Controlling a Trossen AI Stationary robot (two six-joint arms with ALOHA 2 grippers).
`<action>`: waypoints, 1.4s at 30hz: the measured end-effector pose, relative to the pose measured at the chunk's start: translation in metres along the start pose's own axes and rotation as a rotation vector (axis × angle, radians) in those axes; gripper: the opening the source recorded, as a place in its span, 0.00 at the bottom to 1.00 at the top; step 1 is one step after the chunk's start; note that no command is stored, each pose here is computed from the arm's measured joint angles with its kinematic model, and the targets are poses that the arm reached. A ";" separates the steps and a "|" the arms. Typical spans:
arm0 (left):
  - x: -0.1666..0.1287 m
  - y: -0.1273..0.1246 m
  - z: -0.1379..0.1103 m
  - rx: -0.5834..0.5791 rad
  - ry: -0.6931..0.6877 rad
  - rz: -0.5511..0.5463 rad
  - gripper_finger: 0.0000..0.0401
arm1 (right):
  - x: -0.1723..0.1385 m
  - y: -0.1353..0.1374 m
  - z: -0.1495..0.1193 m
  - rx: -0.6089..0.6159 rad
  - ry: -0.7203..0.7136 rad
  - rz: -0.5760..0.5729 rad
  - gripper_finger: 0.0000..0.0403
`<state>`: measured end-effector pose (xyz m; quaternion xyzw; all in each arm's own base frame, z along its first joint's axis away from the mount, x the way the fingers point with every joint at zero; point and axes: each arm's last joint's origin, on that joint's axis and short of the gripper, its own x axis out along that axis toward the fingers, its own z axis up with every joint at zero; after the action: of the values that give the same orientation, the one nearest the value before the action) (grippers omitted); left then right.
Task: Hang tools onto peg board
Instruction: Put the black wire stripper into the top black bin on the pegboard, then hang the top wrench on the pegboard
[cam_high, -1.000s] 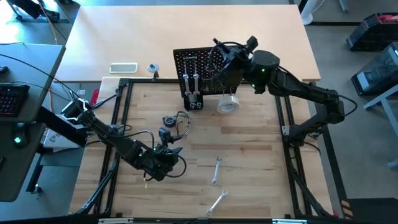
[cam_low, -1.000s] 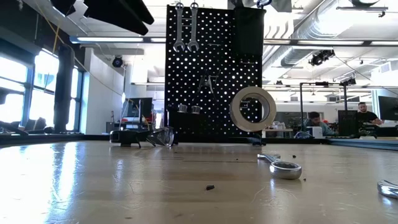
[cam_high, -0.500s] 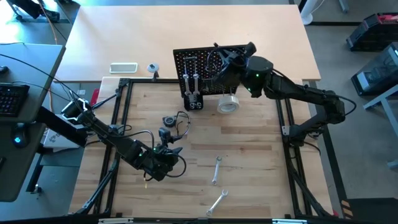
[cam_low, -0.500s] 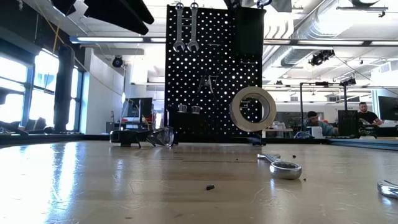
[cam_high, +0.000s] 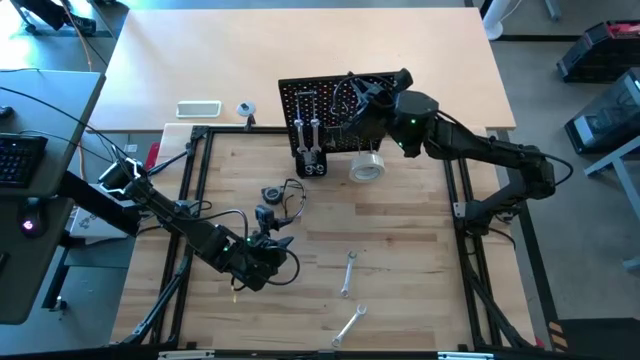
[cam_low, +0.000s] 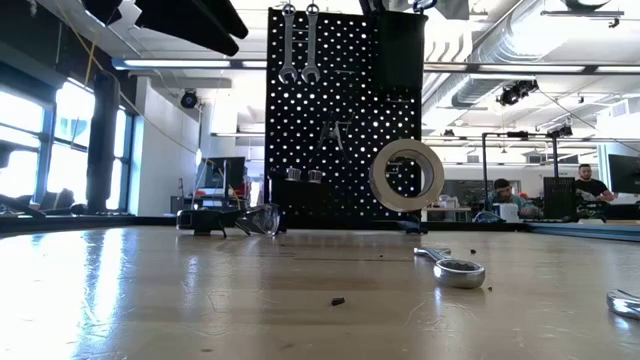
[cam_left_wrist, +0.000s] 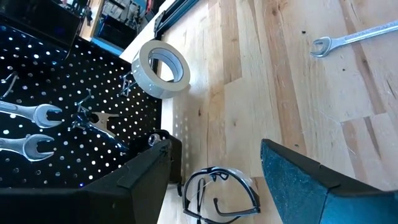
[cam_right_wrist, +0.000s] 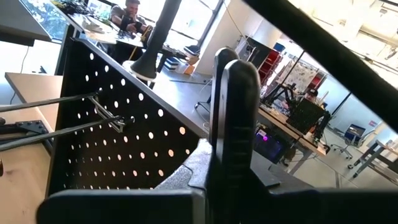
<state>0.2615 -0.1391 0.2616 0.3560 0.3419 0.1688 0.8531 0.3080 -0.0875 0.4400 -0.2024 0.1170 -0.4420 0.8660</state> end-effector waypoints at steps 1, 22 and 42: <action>0.000 0.000 0.000 0.000 0.000 0.000 0.59 | 0.000 0.000 0.000 -0.001 0.002 0.001 0.09; 0.000 0.001 0.002 0.023 -0.014 0.019 0.59 | -0.014 0.003 0.011 -0.016 -0.040 -0.032 0.33; 0.003 0.003 0.003 0.003 -0.014 0.028 0.59 | -0.068 -0.011 0.045 -0.010 -0.168 -0.003 0.33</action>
<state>0.2658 -0.1370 0.2642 0.3631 0.3312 0.1777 0.8526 0.2775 -0.0273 0.4864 -0.2432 0.0459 -0.4241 0.8711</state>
